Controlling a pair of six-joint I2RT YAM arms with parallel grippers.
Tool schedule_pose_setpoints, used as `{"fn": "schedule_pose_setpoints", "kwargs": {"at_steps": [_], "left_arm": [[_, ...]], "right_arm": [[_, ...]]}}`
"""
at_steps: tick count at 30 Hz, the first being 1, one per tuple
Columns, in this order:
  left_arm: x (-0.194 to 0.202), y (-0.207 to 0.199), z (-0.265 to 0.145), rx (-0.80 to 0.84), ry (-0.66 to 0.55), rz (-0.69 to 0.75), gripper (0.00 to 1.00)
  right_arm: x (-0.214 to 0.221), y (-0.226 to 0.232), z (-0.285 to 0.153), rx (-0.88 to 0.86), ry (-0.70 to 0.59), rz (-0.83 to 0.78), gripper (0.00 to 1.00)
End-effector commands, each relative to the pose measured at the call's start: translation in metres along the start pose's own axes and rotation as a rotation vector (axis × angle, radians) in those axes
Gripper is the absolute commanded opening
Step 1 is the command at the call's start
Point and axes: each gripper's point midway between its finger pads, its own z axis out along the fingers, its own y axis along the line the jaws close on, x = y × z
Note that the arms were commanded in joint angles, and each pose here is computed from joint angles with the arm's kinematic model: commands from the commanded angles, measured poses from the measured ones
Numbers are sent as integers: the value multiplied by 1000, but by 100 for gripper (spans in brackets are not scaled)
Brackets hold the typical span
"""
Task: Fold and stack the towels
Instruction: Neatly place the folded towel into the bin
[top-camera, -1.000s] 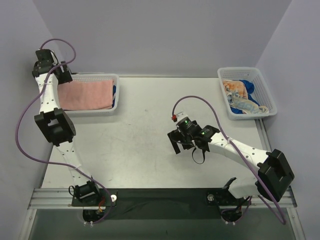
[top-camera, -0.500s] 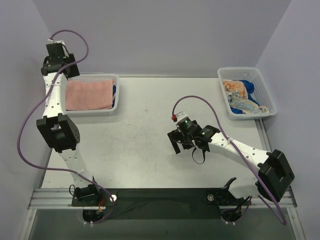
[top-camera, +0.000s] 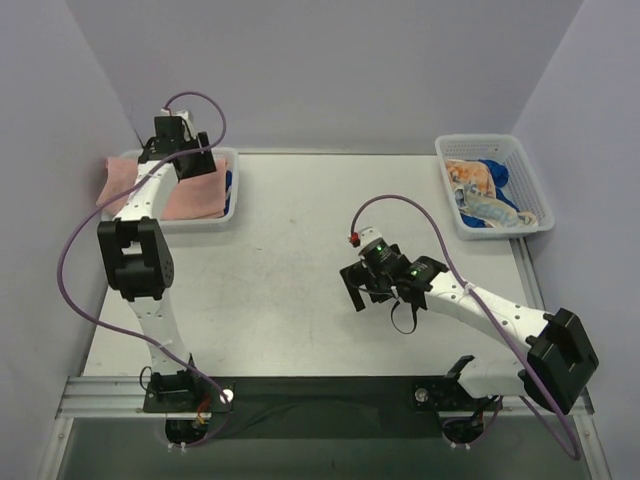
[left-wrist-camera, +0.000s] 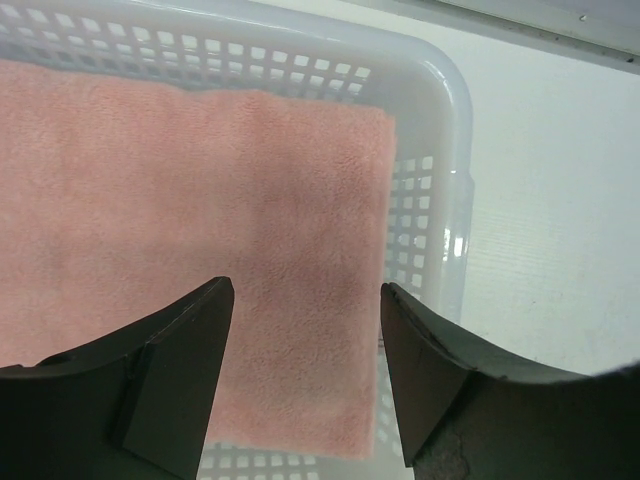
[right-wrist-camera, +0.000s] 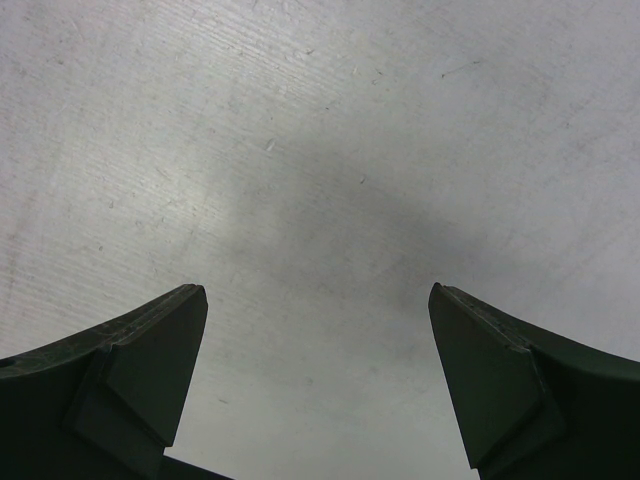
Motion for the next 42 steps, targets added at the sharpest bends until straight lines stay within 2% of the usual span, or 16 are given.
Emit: {"fn": "schedule_pose_setpoints", "kwargs": {"at_steps": [1, 2, 4, 11, 16, 18, 20, 32, 42], "left_arm": [[-22, -29, 10, 61, -132, -17, 71], [-29, -25, 13, 33, -170, -13, 71], [-19, -43, 24, 33, -170, 20, 71], [5, -44, 51, -84, -140, 129, 67], [13, -35, 56, -168, -125, 176, 64], [14, -32, 55, -196, -124, 191, 59], [11, -28, 51, -224, -136, 194, 59], [-24, -35, 12, -176, -269, 118, 56], [5, -24, 38, -208, -159, 177, 55]], "right_arm": [[6, -8, -4, 31, 3, 20, 100], [6, -8, -4, 32, 2, 23, 100], [7, -8, -4, 30, 2, 26, 100], [13, -12, -7, 43, -9, 39, 100], [15, -13, -7, 46, -6, 45, 100], [16, -14, -6, 50, -3, 44, 100], [15, -13, -6, 49, -4, 42, 100], [12, -13, -5, 53, -9, 41, 100], [15, -13, -4, 51, -12, 47, 100]]}}
